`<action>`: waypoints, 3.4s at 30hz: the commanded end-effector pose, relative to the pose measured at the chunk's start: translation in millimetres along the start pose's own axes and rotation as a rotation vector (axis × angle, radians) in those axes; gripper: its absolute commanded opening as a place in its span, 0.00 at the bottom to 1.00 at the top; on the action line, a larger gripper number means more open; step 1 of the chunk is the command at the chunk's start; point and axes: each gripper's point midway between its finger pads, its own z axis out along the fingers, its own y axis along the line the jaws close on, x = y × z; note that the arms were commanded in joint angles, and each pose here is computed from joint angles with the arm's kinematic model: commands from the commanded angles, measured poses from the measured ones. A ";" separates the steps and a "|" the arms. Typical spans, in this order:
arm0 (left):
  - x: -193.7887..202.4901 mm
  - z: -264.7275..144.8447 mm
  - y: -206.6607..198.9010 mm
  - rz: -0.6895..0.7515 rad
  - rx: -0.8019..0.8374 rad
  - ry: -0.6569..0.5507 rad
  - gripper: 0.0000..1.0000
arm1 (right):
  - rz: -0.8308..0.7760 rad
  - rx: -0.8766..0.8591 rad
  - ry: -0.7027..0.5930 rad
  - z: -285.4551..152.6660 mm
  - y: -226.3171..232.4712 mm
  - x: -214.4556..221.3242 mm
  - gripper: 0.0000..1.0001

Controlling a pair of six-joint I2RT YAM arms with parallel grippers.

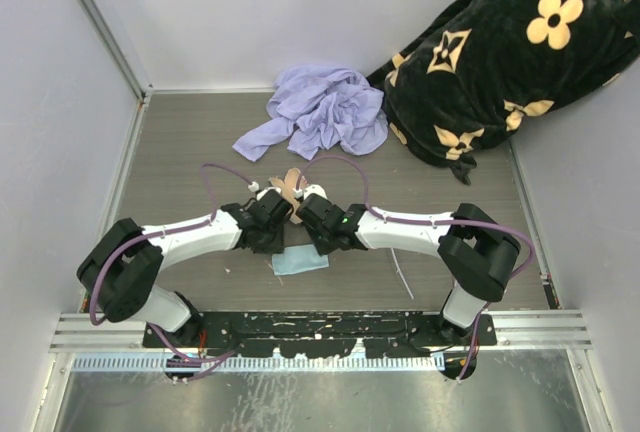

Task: Organize the sunglasses
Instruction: Fold the glasses cleaning cloth at the center of the board.

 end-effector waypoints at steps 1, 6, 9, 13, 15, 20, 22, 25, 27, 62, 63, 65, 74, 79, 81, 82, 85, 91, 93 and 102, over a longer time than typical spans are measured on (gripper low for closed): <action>-5.1 2.0 -2.1 0.004 -0.001 -0.026 0.29 | 0.025 -0.019 -0.077 -12.1 4.4 -20.6 0.01; 0.5 3.8 -2.7 0.004 0.013 -0.016 0.22 | 0.025 -0.018 -0.076 -11.7 4.2 -20.4 0.00; 4.5 5.5 -6.3 0.006 0.030 -0.010 0.17 | 0.027 -0.018 -0.075 -11.1 4.1 -19.9 0.01; 7.7 7.3 -8.4 0.005 0.038 -0.005 0.11 | 0.028 -0.020 -0.072 -10.7 4.4 -18.8 0.01; 7.5 7.1 -8.4 0.003 0.038 -0.007 0.07 | 0.027 -0.020 -0.073 -11.0 4.7 -18.6 0.01; 0.6 -0.2 -10.0 0.000 0.045 -0.034 0.00 | 0.031 -0.022 -0.077 -12.0 5.1 -20.4 0.01; -5.5 -7.1 -12.0 -0.003 0.055 -0.055 0.00 | 0.034 -0.024 -0.085 -13.7 5.4 -22.1 0.01; -16.9 -21.0 -18.7 -0.009 0.093 -0.099 0.00 | 0.039 -0.033 -0.104 -16.8 6.2 -25.8 0.01; -23.9 -30.9 -22.5 -0.013 0.120 -0.129 0.01 | 0.046 -0.025 -0.130 -20.1 4.2 -31.1 0.01; 12.9 -160.1 -58.6 0.047 0.402 -0.277 0.00 | 0.061 -0.167 -0.230 -152.8 39.6 -9.6 0.00; 17.3 -163.2 -60.9 0.058 0.412 -0.273 0.00 | 0.056 -0.181 -0.218 -156.4 43.5 -4.8 0.01; 24.3 -166.8 -62.8 0.070 0.417 -0.264 0.00 | 0.045 -0.201 -0.178 -161.0 48.1 7.4 0.01; 52.4 -177.6 -66.2 0.099 0.407 -0.230 0.00 | 0.038 -0.260 -0.087 -184.8 63.8 44.2 0.00; 46.7 -161.3 -63.3 0.078 0.340 -0.270 0.00 | 0.018 -0.165 -0.096 -166.6 52.3 37.4 0.00; 36.4 -156.5 -58.7 0.058 0.298 -0.318 0.00 | 0.011 -0.119 -0.090 -153.3 45.6 31.1 0.00; 30.5 -154.2 -57.6 0.048 0.284 -0.338 0.00 | 0.011 -0.104 -0.097 -147.6 41.4 25.8 0.00; 12.9 -139.8 -52.4 0.022 0.248 -0.383 0.00 | 0.022 -0.070 -0.127 -131.1 28.1 7.6 0.00; -14.4 -105.9 -58.8 0.037 0.245 -0.419 0.00 | 0.012 -0.040 -0.157 -92.0 11.5 -19.7 0.00; -21.4 -96.2 -60.7 0.065 0.237 -0.435 0.00 | 0.012 -0.025 -0.162 -77.5 5.2 -24.0 0.00; -41.7 -70.0 -62.6 0.127 0.235 -0.483 0.00 | 0.008 0.002 -0.196 -41.0 -9.6 -29.7 0.00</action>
